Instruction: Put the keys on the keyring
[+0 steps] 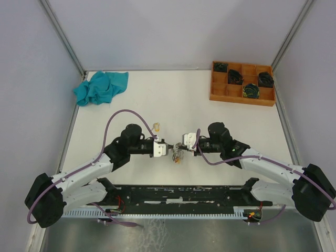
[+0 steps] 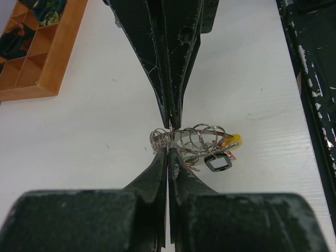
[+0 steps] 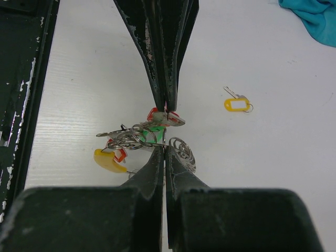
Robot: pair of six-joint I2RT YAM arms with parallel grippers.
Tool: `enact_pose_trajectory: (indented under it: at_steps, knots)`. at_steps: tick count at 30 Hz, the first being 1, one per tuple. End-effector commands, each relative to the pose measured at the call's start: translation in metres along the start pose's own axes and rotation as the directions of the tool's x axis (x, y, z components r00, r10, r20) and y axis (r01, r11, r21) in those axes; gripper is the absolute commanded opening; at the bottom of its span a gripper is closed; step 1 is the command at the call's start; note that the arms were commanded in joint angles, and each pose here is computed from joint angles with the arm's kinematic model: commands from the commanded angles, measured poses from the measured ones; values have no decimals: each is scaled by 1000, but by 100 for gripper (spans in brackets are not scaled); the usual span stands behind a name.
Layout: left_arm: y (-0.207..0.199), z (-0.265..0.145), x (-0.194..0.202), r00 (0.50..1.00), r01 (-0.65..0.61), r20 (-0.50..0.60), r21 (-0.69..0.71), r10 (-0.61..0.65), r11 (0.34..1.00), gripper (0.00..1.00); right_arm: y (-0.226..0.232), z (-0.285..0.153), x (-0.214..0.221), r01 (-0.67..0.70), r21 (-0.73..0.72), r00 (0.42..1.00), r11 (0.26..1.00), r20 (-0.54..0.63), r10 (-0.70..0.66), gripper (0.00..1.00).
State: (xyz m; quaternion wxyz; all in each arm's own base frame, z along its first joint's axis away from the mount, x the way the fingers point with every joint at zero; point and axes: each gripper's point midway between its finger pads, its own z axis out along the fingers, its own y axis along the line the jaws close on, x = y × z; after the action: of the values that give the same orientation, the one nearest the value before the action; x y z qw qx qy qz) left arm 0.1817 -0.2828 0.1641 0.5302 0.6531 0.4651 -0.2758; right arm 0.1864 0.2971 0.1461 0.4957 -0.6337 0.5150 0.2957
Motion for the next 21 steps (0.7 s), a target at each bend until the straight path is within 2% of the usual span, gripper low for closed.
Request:
enact_pose_trajectory:
  at_steps: [1, 21]
  knots:
    - [7, 3, -8, 1000, -10, 29, -21, 11, 1000, 3, -11, 1, -27, 63, 27, 995, 998, 76, -65, 1]
    - [8, 6, -9, 999, 26, 30, -15, -26, 1000, 3, -10, 2, -23, 91, 40, 994, 995, 65, -93, 1]
